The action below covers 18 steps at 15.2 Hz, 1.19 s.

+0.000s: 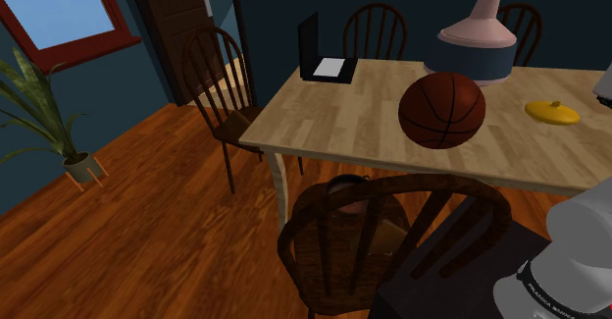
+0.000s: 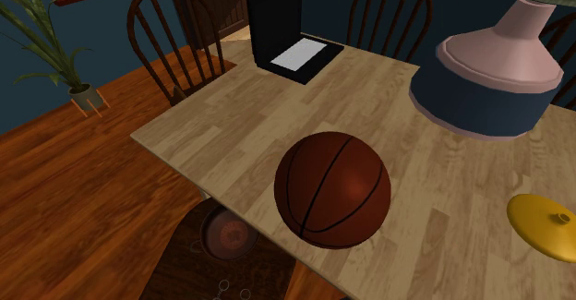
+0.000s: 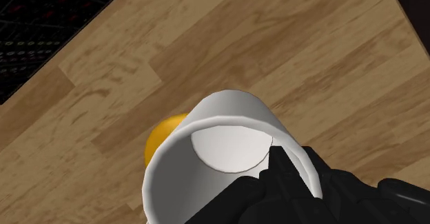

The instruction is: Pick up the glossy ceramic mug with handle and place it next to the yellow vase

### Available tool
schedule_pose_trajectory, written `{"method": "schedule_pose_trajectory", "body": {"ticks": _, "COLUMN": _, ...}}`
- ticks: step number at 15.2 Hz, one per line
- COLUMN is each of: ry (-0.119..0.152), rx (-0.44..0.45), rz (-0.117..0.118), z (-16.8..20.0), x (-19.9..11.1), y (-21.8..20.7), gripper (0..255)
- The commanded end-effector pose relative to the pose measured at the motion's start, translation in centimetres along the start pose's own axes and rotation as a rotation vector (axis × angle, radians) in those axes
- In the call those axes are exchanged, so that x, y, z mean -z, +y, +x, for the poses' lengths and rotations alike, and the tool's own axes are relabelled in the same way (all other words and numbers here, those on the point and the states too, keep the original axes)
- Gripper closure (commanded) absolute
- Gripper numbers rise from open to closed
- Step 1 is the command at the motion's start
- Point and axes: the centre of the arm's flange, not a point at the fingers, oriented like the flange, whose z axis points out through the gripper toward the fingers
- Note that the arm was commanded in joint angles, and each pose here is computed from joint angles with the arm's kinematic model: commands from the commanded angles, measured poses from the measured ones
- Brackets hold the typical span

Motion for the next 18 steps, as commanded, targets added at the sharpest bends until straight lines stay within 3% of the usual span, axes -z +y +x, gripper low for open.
{"method": "schedule_pose_trajectory", "body": {"ticks": 1, "ry": 0.0, "rx": 0.0, "rz": -0.001, "z": 0.0, "x": -1.1, "y": -0.1, "gripper": 255}}
{"method": "schedule_pose_trajectory", "body": {"ticks": 18, "ry": 0.0, "rx": 0.0, "rz": -0.001, "z": -0.4, "x": -10.0, "y": -0.5, "gripper": 255}}
